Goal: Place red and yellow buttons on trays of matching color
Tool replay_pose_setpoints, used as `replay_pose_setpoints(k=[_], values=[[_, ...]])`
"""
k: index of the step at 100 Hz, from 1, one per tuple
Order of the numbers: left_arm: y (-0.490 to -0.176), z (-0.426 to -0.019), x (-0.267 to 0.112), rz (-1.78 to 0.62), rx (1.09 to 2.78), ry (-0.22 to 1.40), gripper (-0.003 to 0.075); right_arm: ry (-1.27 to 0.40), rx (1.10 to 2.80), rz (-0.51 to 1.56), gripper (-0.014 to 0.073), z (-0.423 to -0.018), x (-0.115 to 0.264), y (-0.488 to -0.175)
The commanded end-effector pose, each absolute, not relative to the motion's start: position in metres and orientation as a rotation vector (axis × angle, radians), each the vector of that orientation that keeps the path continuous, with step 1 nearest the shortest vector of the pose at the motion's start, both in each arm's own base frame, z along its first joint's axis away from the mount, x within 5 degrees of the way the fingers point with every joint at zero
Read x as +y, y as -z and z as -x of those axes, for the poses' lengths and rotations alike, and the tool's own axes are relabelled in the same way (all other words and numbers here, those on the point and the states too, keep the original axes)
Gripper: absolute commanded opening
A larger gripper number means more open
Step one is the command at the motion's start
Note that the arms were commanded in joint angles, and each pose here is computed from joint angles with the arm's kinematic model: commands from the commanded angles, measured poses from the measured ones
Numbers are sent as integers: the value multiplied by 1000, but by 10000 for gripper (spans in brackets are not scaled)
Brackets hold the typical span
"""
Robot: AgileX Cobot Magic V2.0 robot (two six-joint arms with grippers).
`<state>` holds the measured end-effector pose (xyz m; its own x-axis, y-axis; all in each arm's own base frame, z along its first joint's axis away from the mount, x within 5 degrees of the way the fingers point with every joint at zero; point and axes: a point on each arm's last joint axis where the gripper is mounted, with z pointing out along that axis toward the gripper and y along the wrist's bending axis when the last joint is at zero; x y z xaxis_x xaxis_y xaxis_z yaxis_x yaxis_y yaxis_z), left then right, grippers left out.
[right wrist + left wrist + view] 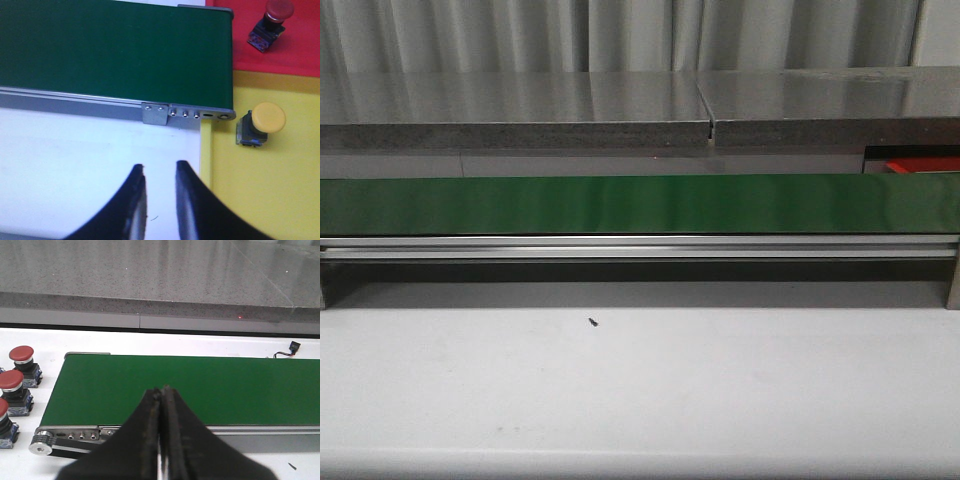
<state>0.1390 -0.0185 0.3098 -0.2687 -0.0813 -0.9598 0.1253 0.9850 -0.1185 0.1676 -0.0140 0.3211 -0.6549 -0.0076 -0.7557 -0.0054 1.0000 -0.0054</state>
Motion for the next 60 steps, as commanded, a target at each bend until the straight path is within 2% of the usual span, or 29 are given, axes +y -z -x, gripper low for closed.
replay_pose_setpoints(k=[1, 6, 60], values=[[-326, -140, -18, -4, 1728, 205, -19, 34, 2145, 19, -15, -163, -13, -336], [-326, -140, -18, -4, 1728, 205, -19, 37, 2127, 20, -72, -159, -13, -337], [-326, -140, -18, -3, 1726, 205, -19, 30, 2150, 25, -66, -154, -12, -337]])
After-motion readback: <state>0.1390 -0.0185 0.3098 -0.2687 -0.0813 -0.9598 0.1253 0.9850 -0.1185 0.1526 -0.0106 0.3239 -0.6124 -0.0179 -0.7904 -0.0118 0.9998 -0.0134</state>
